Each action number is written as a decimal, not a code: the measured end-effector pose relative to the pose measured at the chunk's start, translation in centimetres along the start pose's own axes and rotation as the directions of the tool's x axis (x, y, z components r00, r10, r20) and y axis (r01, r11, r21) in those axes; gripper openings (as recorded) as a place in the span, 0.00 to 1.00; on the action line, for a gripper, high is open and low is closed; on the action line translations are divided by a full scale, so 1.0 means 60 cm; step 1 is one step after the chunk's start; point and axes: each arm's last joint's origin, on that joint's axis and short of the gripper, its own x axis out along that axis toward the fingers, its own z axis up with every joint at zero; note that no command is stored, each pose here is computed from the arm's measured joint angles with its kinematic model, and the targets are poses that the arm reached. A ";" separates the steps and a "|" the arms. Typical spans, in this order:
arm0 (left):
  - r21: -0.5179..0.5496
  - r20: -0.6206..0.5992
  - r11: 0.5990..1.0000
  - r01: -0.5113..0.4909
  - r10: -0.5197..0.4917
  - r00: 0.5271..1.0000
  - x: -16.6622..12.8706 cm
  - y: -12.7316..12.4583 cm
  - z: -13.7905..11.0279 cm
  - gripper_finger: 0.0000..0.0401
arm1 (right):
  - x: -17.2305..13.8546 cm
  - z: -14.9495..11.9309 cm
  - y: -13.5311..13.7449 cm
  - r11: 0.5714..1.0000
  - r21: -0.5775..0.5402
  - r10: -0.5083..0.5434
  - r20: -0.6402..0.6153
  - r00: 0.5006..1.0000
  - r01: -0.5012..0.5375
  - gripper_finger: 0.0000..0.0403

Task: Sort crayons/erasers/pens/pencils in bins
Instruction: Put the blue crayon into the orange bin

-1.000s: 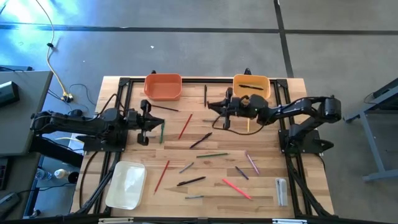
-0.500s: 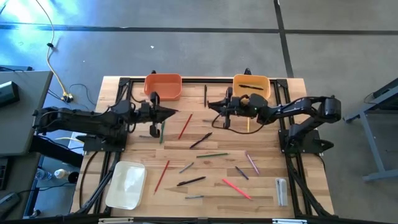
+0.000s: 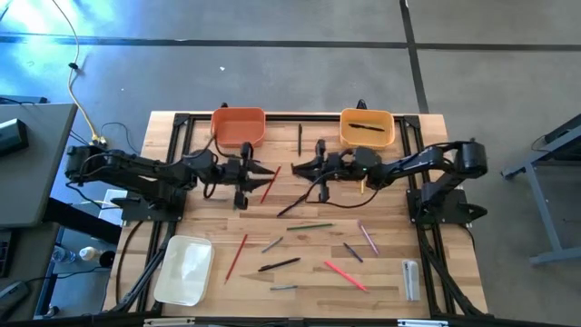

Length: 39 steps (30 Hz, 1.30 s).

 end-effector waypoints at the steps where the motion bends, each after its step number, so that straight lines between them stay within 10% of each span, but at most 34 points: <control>1: 0.000 0.003 1.000 0.002 -0.002 1.000 0.003 -0.002 0.000 0.25 | 0.006 -0.004 0.000 1.000 0.015 0.003 -0.005 1.000 -0.003 0.02; 12: -0.014 0.043 0.999 -0.041 0.042 0.998 0.010 -0.006 0.002 0.39 | 0.040 -0.032 -0.004 0.998 0.051 0.029 -0.054 0.998 -0.026 0.02; 39: -0.041 0.036 0.997 0.059 -0.057 0.998 0.023 -0.011 -0.002 0.34 | 0.056 -0.030 0.026 0.995 0.020 0.095 -0.080 0.992 -0.093 0.02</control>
